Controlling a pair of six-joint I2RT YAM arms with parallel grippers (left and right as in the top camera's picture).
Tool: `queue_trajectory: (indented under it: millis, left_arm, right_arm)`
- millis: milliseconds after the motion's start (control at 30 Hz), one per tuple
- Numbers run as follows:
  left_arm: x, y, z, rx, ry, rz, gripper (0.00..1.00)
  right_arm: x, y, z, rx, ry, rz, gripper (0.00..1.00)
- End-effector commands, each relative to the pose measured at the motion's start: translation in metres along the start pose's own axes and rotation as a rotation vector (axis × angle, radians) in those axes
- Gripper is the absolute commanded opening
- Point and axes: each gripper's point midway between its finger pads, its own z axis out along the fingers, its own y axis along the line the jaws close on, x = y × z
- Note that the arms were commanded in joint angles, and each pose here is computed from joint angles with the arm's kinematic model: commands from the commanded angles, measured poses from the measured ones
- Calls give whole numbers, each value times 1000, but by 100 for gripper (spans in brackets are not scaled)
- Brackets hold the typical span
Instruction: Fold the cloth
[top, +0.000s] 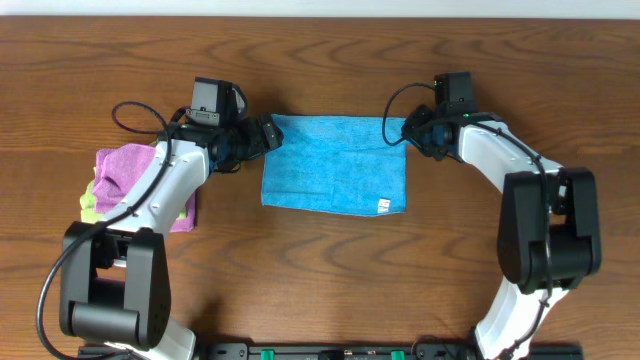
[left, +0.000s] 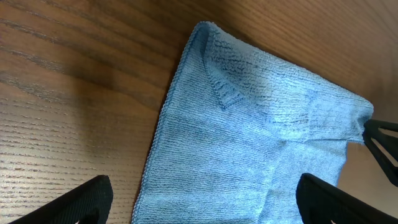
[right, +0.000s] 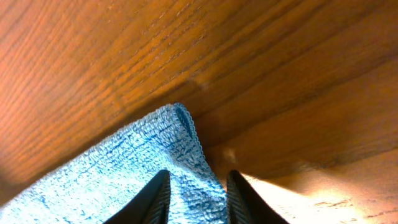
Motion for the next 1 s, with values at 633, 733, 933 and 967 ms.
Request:
queue_trajectory:
  millis: [633,733,933,967]
  left_arm:
    - [-6,-7,-6,13,-13,18,95]
    - [-4,-7,-6,12,-5,15,96]
    - [6,-1,-6,-11,35,0,96]
    - [8,0,-6,-13,44,-3,95]
  right_arm:
    - [-5,54,2,-195,-40,-63,1]
    - [-14,64,0,-231,-85,-77,1]
    - [-38,71,-5,-234,-205,-82,1]
    - [-42,71,-6,-231,-232,-81,1]
